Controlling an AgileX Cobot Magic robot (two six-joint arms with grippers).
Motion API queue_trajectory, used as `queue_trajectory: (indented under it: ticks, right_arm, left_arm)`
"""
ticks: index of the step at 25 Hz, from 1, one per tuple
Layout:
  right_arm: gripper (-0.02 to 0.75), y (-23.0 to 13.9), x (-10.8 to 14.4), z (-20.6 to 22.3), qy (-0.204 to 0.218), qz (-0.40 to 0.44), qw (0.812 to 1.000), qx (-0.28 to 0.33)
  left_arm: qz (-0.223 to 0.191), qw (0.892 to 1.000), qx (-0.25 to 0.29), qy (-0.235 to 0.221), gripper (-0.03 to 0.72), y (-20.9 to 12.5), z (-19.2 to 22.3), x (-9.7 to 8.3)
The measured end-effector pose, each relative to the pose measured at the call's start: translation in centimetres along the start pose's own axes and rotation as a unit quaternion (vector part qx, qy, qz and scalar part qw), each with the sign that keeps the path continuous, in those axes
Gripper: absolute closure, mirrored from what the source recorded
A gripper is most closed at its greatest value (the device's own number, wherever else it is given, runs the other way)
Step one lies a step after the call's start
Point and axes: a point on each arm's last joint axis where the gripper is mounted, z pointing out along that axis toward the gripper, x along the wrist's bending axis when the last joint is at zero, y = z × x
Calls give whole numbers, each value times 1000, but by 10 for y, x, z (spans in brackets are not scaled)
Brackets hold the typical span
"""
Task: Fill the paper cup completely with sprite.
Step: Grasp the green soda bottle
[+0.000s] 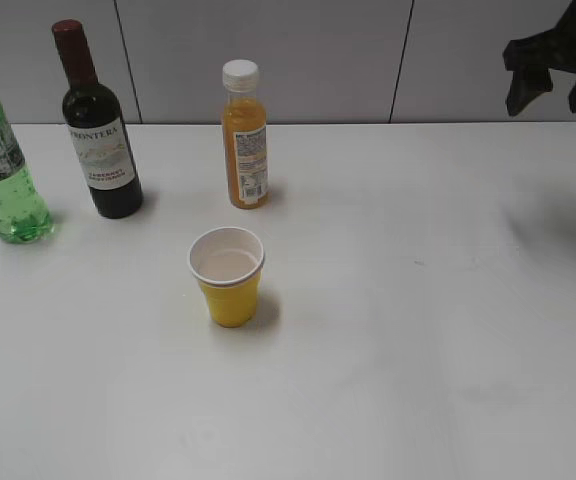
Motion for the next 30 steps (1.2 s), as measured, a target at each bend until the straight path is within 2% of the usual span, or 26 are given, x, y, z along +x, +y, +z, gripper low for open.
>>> queue_trajectory:
  ticks: [3,5,11,17,25,30]
  right_arm:
    - [150,-4,-9,2,4,13,997,81]
    - [151,-8,-9,1,4,10,993,114]
    - [151,-14,-8,-13,4,5,993,120]
    - [151,-64,-12,-35,-11,-9,986,165]
    - [151,-139,-13,-77,-13,-11,990,137]
    - [151,-184,-13,-97,-13,-12,993,120]
  left_arm:
    - [0,1000,0,0,98,0,0,0]
    - [0,1000,0,0,98,0,0,0]
    - [0,1000,0,0,98,0,0,0]
    - [0,1000,0,0,98,0,0,0]
    - [0,1000,0,0,97,0,0,0]
    - [0,1000,0,0,58,0,0,0]
